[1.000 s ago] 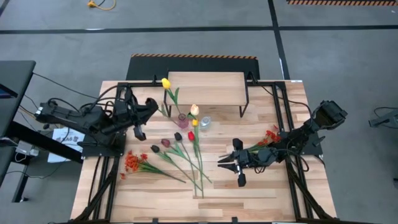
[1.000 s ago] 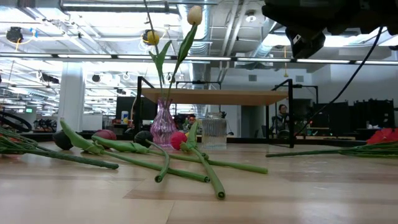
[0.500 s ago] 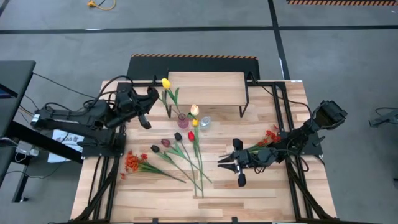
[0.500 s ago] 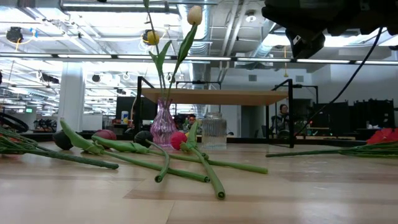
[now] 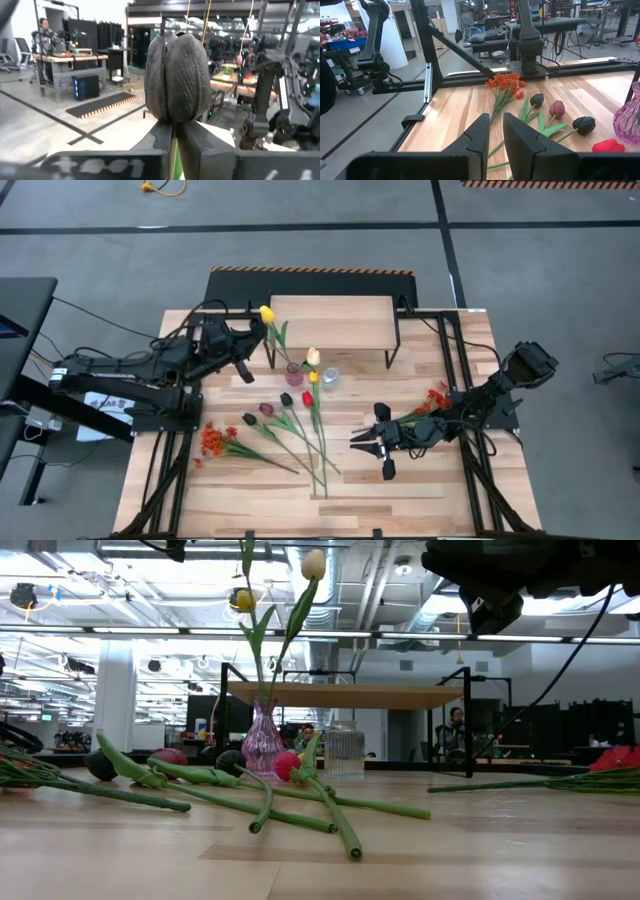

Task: Pick and place flowers into a vace then onto a shelf
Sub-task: Put the top black tulip into the purple vase

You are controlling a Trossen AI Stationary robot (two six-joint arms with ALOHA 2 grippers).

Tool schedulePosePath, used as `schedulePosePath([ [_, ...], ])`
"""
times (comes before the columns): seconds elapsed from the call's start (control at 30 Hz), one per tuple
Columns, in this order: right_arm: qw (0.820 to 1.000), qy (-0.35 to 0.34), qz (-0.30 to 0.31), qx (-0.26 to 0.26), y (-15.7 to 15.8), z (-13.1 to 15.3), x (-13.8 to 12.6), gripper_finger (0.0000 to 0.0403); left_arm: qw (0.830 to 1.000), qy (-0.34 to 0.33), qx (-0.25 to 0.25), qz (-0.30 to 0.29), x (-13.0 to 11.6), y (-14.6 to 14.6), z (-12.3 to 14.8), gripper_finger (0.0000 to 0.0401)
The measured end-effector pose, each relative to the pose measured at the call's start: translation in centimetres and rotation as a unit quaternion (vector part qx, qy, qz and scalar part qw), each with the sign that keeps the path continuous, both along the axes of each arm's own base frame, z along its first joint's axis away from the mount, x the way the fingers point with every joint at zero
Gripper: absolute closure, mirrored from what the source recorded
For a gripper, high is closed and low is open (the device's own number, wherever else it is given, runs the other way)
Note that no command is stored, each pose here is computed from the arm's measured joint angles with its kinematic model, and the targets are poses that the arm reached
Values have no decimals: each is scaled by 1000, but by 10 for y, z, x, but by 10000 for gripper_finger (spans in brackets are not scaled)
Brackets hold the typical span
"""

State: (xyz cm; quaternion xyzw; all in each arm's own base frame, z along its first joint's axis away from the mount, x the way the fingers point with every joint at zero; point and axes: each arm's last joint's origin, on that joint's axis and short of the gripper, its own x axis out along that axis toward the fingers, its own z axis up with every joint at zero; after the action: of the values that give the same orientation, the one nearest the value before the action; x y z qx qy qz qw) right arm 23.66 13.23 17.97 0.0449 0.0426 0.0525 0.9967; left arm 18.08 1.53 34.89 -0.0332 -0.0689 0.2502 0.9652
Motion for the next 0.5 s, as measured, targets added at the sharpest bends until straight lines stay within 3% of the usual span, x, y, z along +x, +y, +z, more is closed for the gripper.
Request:
schedulePosePath([
  [0.5, 1000, 0, 0, 0, 0, 0, 0, 355, 1000, 7, -6, 4, 2, 0, -2, 382],
])
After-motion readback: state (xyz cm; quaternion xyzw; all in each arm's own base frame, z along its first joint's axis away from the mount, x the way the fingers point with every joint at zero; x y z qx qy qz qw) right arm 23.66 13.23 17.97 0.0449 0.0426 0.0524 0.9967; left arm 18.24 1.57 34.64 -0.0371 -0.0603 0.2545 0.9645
